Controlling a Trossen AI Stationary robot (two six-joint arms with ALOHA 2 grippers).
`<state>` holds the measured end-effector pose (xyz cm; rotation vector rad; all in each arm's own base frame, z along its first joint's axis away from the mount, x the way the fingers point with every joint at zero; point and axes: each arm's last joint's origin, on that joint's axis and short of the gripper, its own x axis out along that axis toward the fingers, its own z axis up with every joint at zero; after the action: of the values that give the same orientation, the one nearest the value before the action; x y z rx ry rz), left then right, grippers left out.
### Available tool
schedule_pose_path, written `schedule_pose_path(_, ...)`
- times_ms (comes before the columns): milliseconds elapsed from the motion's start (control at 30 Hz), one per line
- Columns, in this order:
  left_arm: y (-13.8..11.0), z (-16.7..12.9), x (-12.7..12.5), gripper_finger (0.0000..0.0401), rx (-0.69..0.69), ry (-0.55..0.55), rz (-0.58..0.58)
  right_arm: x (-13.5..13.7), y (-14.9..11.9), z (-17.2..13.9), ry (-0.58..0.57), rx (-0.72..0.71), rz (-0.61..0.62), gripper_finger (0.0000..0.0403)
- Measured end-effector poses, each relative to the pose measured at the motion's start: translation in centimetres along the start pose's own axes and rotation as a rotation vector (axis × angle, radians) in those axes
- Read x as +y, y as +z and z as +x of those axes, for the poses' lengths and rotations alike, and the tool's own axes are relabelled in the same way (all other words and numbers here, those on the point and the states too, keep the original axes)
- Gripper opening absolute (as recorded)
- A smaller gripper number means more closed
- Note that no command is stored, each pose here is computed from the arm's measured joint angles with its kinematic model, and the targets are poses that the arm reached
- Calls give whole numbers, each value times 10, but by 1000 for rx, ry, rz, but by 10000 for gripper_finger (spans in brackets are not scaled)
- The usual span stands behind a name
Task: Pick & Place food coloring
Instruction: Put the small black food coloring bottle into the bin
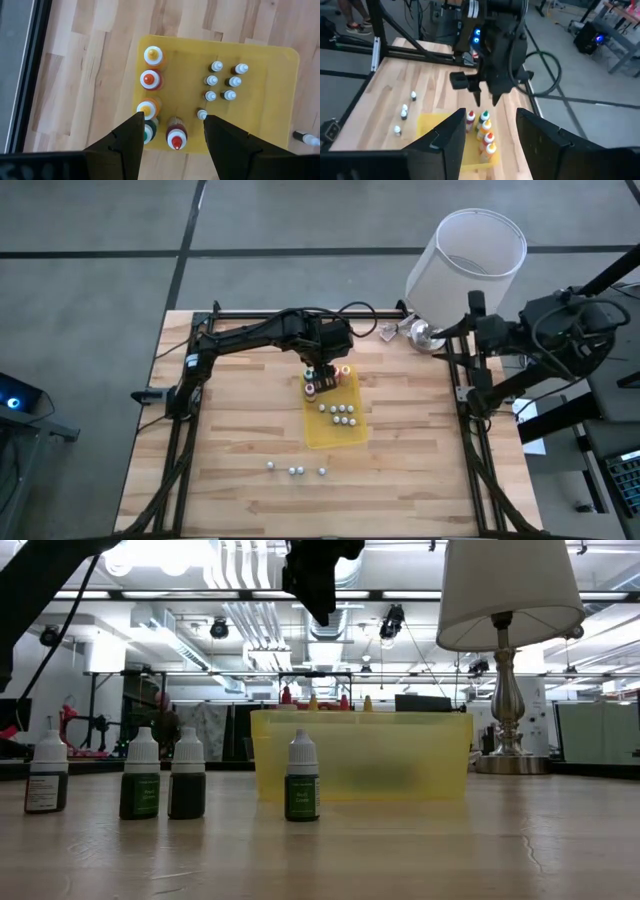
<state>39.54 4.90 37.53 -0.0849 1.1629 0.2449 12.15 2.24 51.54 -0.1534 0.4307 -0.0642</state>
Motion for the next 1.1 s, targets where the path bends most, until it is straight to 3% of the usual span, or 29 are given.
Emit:
schedule_pose_path(300, 1, 0, 0, 177, -8, -1, -27, 2, -35, 2, 68, -27, 62, 167)
schedule_pose_path(533, 2, 0, 0, 177, -19, -2, -44, 9, -57, 11, 172, -141, 100, 167)
schedule_pose_path(900, 6, 0, -1, 177, -57, -7, -70, 26, -96, 53, 264, -155, 197, 167)
schedule_pose_path(1100, 6, 0, -1, 177, -59, -8, -77, 34, -115, 73, 315, -265, 234, 167)
